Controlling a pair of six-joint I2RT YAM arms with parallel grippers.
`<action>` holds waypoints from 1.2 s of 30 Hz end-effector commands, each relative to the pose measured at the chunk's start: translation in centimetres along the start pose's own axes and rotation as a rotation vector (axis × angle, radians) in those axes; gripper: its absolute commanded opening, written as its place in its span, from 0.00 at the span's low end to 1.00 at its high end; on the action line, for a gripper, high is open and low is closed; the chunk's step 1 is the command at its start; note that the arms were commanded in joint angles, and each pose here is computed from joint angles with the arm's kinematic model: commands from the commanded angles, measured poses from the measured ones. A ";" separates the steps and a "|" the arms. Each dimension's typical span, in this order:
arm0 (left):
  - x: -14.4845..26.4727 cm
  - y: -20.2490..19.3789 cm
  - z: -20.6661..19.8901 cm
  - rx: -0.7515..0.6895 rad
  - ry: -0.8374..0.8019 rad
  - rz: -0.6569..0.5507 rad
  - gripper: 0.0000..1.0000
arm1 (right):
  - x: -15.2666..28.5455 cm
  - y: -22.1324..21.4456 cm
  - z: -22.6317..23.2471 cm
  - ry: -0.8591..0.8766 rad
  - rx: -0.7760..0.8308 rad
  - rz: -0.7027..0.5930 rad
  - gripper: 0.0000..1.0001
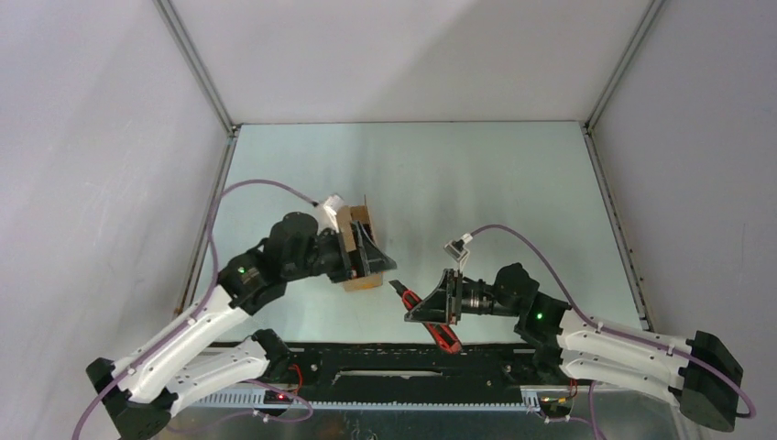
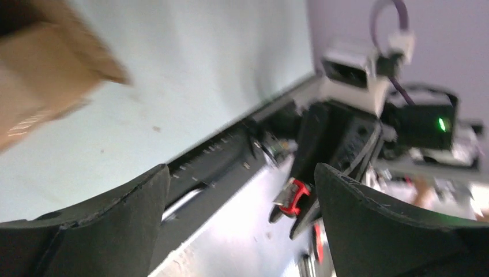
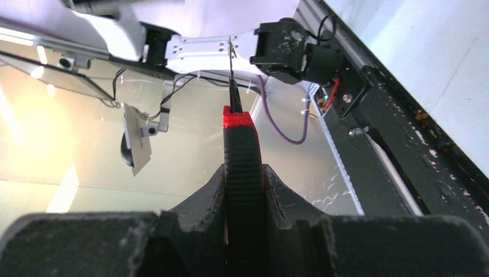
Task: Unpack the express box
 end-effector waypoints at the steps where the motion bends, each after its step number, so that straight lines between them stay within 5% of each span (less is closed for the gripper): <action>1: 4.8 2.3 5.0 0.106 0.598 -0.228 0.96 | -0.6 0.1 -0.7 -0.049 -0.016 -0.046 0.00; 4: 7.2 3.0 8.2 0.194 0.911 -0.298 0.95 | -1.5 -0.3 -1.3 -0.083 -0.023 -0.059 0.00; 6: 6.9 3.6 9.3 0.202 0.960 -0.280 0.95 | -2.1 -0.6 -2.0 -0.116 -0.027 -0.071 0.00; 18: -0.3 8.0 10.3 0.171 0.964 -0.113 1.00 | -4.2 -0.9 -4.2 -0.157 -0.039 -0.117 0.00; 36: -3.9 10.9 13.2 0.170 1.122 -0.019 0.94 | -4.8 -1.7 -5.8 -0.168 -0.058 -0.102 0.00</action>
Point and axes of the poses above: each gripper's point midway between its finger pads, its own x axis back along the fingers, its own z axis along the line the jaws close on, y = z × x, the point moved 6 cm from there along x, back along the fingers
